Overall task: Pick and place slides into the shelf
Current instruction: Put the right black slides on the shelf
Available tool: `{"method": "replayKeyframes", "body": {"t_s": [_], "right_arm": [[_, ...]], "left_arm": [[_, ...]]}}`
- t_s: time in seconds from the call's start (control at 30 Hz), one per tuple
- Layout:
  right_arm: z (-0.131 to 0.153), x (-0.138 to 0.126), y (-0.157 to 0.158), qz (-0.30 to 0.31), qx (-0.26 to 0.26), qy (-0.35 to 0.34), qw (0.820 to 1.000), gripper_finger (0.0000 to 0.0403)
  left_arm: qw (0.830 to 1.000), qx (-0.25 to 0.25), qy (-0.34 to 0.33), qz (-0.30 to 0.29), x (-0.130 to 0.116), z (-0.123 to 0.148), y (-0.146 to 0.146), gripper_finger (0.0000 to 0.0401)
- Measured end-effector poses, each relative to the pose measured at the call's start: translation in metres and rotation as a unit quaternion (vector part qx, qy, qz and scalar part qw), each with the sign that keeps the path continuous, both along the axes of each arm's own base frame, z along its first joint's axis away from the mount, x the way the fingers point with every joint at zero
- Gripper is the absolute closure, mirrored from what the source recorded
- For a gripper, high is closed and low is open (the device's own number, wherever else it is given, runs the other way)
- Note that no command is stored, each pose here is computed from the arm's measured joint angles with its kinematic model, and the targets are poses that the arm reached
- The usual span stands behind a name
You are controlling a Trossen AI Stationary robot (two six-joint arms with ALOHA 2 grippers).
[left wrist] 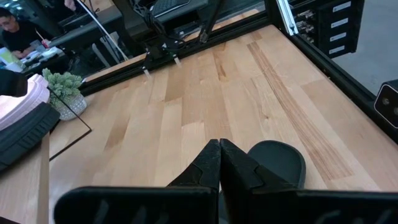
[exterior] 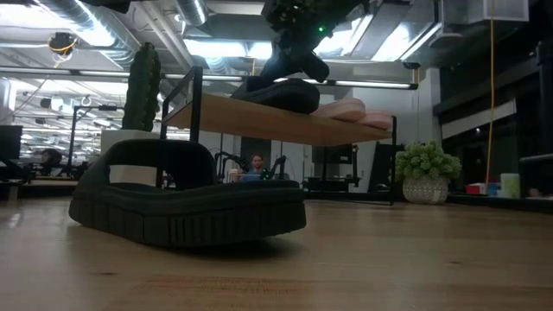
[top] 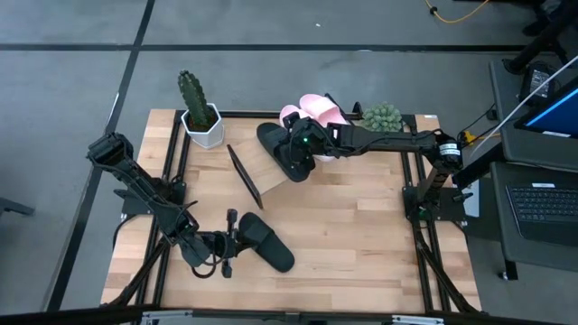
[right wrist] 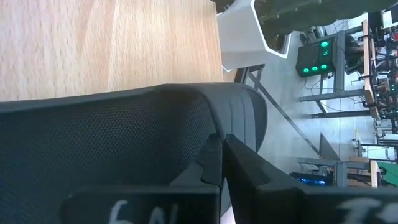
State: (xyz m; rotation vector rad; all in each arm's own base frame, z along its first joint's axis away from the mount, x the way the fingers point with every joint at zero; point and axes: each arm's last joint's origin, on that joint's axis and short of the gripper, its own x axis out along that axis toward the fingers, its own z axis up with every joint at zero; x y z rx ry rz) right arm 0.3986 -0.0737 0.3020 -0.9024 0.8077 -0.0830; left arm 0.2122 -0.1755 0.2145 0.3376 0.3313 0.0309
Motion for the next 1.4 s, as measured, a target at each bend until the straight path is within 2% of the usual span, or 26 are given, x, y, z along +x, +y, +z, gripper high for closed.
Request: {"method": "replayKeyframes", "body": {"t_s": [0.47, 0.73, 1.07, 1.4], "right_arm": [[0.000, 0.000, -0.001, -0.018, 0.021, -0.012, 1.000, 0.0393], [0.000, -0.001, -0.007, -0.032, 0.053, -0.025, 0.998, 0.0392], [-0.001, -0.001, -0.007, -0.021, 0.065, -0.025, 0.997, 0.0390], [-0.001, -0.001, -0.008, -0.021, 0.068, -0.026, 0.997, 0.0340]], "left_arm": [[1.000, 0.000, 0.000, 0.000, 0.000, 0.000, 0.000, 0.0401], [1.000, -0.003, 0.000, -0.001, -0.001, 0.000, -0.001, 0.0401], [1.000, -0.003, 0.000, -0.018, -0.007, 0.000, -0.008, 0.0401], [1.000, -0.003, 0.000, -0.025, -0.009, 0.000, -0.011, 0.0401]]}}
